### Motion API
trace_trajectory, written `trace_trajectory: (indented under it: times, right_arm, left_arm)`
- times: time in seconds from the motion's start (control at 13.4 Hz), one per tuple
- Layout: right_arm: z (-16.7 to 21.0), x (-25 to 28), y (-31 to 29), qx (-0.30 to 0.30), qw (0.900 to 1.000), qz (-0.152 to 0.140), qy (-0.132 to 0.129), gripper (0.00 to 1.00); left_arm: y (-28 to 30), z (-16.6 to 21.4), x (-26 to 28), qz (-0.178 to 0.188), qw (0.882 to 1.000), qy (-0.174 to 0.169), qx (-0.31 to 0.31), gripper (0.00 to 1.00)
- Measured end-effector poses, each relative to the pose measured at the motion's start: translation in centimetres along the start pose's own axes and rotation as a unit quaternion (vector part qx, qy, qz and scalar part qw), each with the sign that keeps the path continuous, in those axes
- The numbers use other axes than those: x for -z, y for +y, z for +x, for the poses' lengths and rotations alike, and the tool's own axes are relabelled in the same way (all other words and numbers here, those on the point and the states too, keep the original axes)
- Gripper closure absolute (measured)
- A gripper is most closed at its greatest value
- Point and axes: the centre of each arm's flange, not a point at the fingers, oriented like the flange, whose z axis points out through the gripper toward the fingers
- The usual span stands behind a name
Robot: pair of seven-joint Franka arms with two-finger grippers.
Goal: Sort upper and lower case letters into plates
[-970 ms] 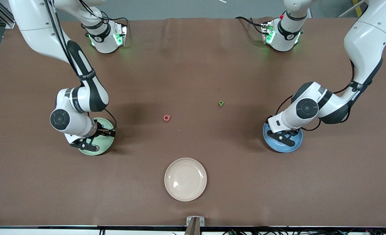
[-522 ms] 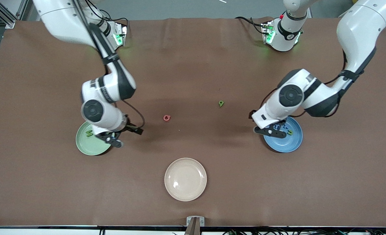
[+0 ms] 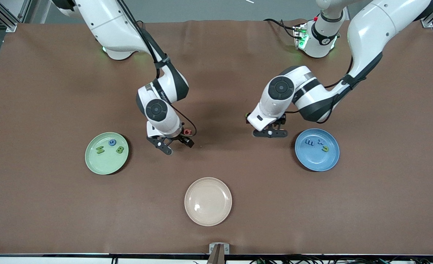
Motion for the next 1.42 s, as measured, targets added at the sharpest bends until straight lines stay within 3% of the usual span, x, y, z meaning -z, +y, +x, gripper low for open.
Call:
trace_trajectory:
  times: [0.45, 0.6, 0.75, 1.27, 1.42]
  right_arm:
    - [-2.4, -2.2, 0.0, -0.008, 1.0, -0.013, -0.002, 0.12]
    - [-2.7, -2.0, -0.1, -0.007, 1.0, -0.009, -0.001, 0.27]
    - [-2.9, -1.9, -0.2, -0.005, 1.0, -0.008, 0.0, 0.34]
    - [-3.8, -1.9, -0.4, -0.015, 1.0, -0.009, 0.0, 0.41]
    - [-4.0, -1.8, -0.5, -0.015, 1.0, -0.009, 0.0, 0.48]
  left_arm:
    - [5.1, -3.6, -6.9, 0.006, 1.0, -0.008, -0.013, 0.0]
    - [5.9, -5.1, -8.5, 0.008, 1.0, -0.012, -0.021, 0.0]
    - [5.6, -6.1, -9.6, 0.005, 1.0, -0.018, -0.025, 0.0]
    - [4.1, -7.2, -12.0, 0.01, 0.999, -0.014, -0.028, 0.0]
    - [4.0, -7.0, -12.1, 0.008, 1.0, -0.011, -0.024, 0.04]
